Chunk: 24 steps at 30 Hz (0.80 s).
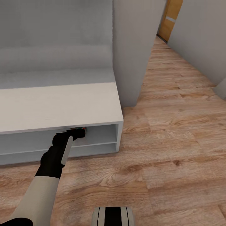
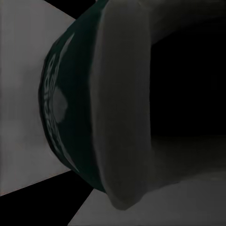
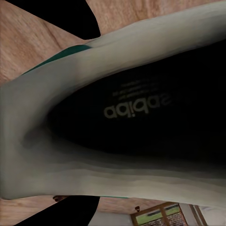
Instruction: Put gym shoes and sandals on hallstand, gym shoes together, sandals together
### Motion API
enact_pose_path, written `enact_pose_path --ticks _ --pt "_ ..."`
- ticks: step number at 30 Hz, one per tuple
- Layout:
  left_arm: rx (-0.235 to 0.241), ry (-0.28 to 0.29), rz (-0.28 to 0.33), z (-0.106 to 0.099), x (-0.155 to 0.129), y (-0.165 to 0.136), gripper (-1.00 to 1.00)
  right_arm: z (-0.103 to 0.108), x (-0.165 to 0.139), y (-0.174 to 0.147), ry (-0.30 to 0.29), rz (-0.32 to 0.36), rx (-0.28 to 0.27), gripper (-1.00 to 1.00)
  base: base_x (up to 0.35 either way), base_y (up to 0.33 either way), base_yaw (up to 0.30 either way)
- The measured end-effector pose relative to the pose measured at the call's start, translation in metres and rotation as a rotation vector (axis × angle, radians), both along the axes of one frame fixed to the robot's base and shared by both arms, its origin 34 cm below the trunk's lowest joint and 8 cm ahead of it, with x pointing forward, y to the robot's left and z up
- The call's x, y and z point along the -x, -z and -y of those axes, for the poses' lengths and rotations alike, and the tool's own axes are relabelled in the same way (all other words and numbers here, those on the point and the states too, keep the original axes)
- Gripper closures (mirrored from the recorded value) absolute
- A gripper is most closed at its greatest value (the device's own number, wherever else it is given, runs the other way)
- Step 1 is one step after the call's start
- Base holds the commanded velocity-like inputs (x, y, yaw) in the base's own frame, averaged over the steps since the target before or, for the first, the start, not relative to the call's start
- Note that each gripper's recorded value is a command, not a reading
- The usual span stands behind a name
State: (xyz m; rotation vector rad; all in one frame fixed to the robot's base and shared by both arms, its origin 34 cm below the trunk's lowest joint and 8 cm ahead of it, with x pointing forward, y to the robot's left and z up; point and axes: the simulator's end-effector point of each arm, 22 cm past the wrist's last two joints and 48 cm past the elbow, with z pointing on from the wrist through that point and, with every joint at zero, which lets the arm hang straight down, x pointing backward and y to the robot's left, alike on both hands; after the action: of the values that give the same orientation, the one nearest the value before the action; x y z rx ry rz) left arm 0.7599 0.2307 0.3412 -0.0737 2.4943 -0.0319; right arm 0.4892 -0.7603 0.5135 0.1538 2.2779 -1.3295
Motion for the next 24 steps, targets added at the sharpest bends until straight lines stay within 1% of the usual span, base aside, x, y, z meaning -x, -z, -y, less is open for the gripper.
enact_pose_path --ticks 22,23,24 --pt "0.002 -0.001 0.001 -0.001 0.0 0.0 1.0 0.0 0.0 0.0 0.0 0.0 0.0 1.0 0.007 0.0 0.0" --pt "0.002 -0.001 0.001 -0.001 0.0 0.0 -1.0 0.0 0.0 0.0 0.0 0.0 0.0 1.0 0.0 0.0 0.0" --pt "-0.018 0.001 -0.051 -0.004 0.011 0.02 -1.0 0.0 0.0 0.0 0.0 0.0 0.0 1.0 0.0 0.0 0.0"
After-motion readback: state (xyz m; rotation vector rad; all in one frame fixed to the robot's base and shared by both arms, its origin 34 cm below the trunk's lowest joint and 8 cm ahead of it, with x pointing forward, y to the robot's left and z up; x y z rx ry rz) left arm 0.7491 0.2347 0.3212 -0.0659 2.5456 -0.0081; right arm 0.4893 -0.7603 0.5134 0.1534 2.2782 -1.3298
